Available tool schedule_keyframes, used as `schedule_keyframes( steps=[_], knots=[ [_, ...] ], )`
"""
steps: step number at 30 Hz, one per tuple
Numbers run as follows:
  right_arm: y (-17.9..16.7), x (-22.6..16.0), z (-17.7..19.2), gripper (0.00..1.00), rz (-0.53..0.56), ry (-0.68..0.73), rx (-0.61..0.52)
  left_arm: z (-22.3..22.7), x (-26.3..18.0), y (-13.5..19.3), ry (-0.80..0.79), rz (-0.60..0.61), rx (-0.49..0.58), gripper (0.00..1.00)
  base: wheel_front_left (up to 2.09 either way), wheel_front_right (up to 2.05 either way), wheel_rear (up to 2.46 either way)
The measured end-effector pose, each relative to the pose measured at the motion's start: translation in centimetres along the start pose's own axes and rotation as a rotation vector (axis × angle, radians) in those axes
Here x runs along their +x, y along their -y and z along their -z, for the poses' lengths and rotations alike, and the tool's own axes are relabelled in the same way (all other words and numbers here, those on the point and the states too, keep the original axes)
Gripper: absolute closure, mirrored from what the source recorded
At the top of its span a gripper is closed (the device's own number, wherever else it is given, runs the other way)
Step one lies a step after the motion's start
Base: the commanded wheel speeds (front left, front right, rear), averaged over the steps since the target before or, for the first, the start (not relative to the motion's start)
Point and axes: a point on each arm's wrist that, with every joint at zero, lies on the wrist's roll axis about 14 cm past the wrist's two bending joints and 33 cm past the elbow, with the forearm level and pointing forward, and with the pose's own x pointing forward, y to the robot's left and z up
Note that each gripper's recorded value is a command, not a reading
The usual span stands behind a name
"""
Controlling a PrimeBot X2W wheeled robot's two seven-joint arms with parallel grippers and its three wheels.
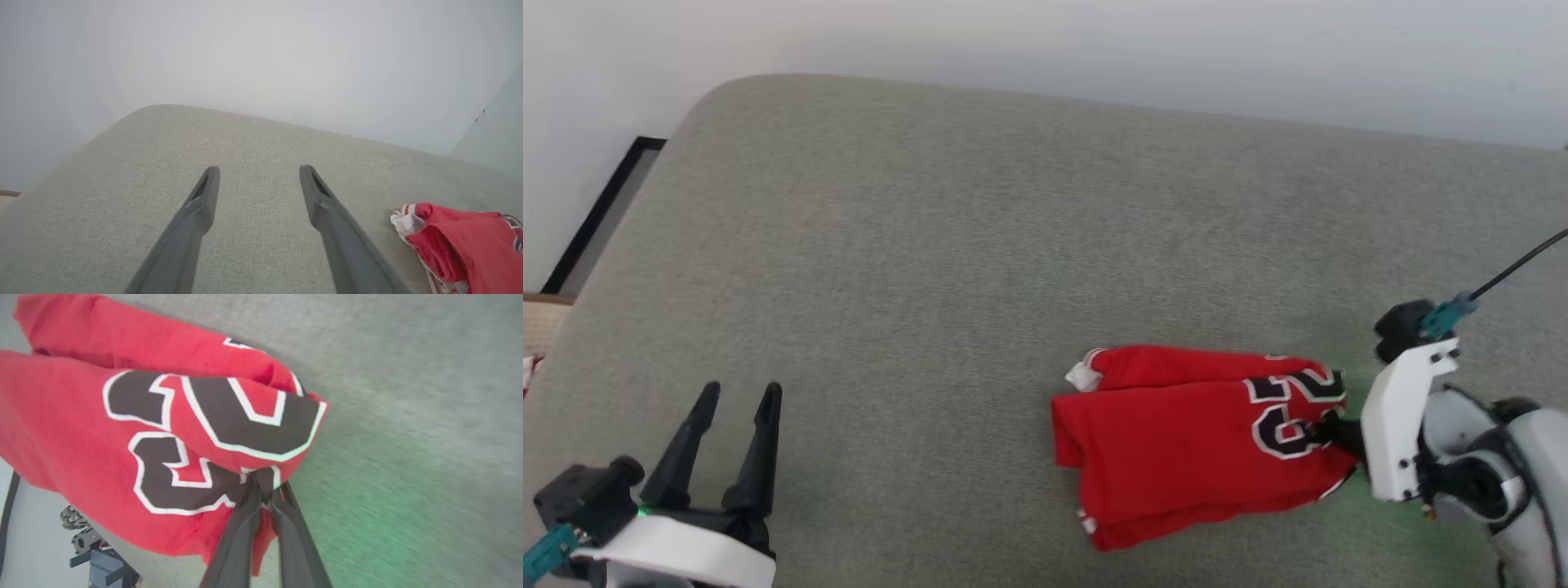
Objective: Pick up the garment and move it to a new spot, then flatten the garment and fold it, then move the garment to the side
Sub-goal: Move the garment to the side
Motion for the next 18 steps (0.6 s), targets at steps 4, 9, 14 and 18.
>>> schedule_keyframes(
  steps=[4,9,14,18],
  knots=[
    [1.6,-1.4,-0.9,1.00,0.050,0.039,-0.007,-0.4,1.4,1.1,0.009,0.044,0.008,0.00,0.00,0.00,0.00],
    [5.1,-4.2,-2.5,1.00,0.160,0.109,-0.028,-0.6,3.9,3.8,0.018,0.138,0.023,0.00,0.00,0.00,0.00],
    [8.4,-7.1,-4.1,1.00,0.277,0.184,-0.057,-0.5,6.6,6.9,0.023,0.238,0.027,0.00,0.00,0.00,0.00],
    [11.1,-9.3,-4.8,1.00,0.366,0.226,-0.055,-0.1,8.4,9.6,0.017,0.322,0.033,0.00,0.00,0.00,0.00]
  ],
)
